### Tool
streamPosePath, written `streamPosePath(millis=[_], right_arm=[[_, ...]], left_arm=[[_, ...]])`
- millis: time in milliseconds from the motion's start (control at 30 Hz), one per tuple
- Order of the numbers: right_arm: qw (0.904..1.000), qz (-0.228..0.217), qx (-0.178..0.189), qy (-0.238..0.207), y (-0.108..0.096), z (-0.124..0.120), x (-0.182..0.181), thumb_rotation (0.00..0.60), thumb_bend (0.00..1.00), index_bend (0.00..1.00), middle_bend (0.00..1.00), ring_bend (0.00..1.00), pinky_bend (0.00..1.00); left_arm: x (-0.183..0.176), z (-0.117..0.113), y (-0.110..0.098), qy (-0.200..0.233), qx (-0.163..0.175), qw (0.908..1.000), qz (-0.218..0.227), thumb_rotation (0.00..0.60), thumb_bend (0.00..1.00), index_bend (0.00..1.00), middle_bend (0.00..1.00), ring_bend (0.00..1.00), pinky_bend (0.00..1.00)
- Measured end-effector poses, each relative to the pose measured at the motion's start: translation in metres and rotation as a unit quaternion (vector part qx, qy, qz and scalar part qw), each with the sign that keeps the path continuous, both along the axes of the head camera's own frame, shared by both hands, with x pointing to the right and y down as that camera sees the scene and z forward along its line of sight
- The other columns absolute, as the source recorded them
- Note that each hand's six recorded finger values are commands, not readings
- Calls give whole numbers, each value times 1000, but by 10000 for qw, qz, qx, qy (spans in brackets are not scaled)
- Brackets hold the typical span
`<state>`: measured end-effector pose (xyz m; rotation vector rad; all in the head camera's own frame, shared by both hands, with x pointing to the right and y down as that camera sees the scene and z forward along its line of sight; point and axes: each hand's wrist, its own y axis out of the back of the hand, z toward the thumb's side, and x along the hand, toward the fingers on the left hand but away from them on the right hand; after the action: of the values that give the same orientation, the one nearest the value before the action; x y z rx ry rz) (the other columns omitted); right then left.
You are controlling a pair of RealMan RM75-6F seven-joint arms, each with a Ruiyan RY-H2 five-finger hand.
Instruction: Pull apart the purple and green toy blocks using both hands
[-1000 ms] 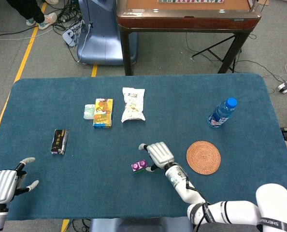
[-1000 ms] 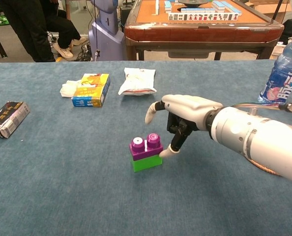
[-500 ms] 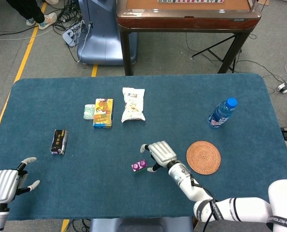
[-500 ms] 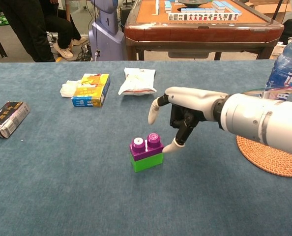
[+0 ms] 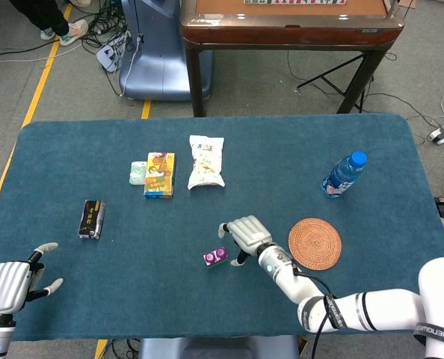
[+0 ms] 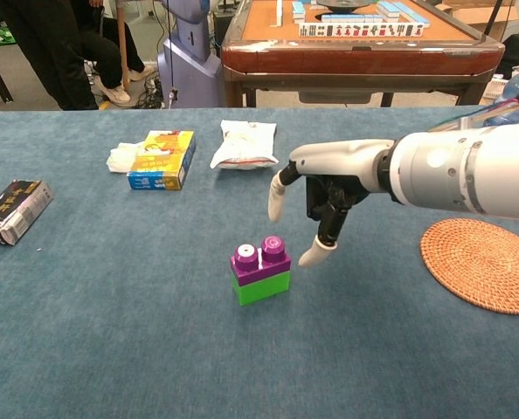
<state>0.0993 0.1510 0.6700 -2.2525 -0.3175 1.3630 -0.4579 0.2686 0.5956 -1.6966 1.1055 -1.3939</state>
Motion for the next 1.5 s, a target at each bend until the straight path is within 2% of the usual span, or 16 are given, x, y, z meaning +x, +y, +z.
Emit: streamPosePath(millis=[300, 700, 1500], right_arm=[[9998, -198, -36, 55, 5, 4, -10, 600, 87, 362, 1000, 1000, 1000], [9985, -395, 321, 205, 9, 8, -13, 600, 146, 392, 1000, 1000, 1000], [9980, -478, 346, 212, 15, 17, -24, 600, 254, 439, 1000, 1000, 1000]], left_arm=[[-1, 2, 2, 5, -30, 10000, -18, 600, 72, 341, 896, 852, 1000], [-1, 3, 4, 15, -50, 10000, -27, 600, 71, 342, 895, 852, 1000], [-1, 7, 8, 32, -111, 9999, -44, 600, 71, 346, 895, 852, 1000]])
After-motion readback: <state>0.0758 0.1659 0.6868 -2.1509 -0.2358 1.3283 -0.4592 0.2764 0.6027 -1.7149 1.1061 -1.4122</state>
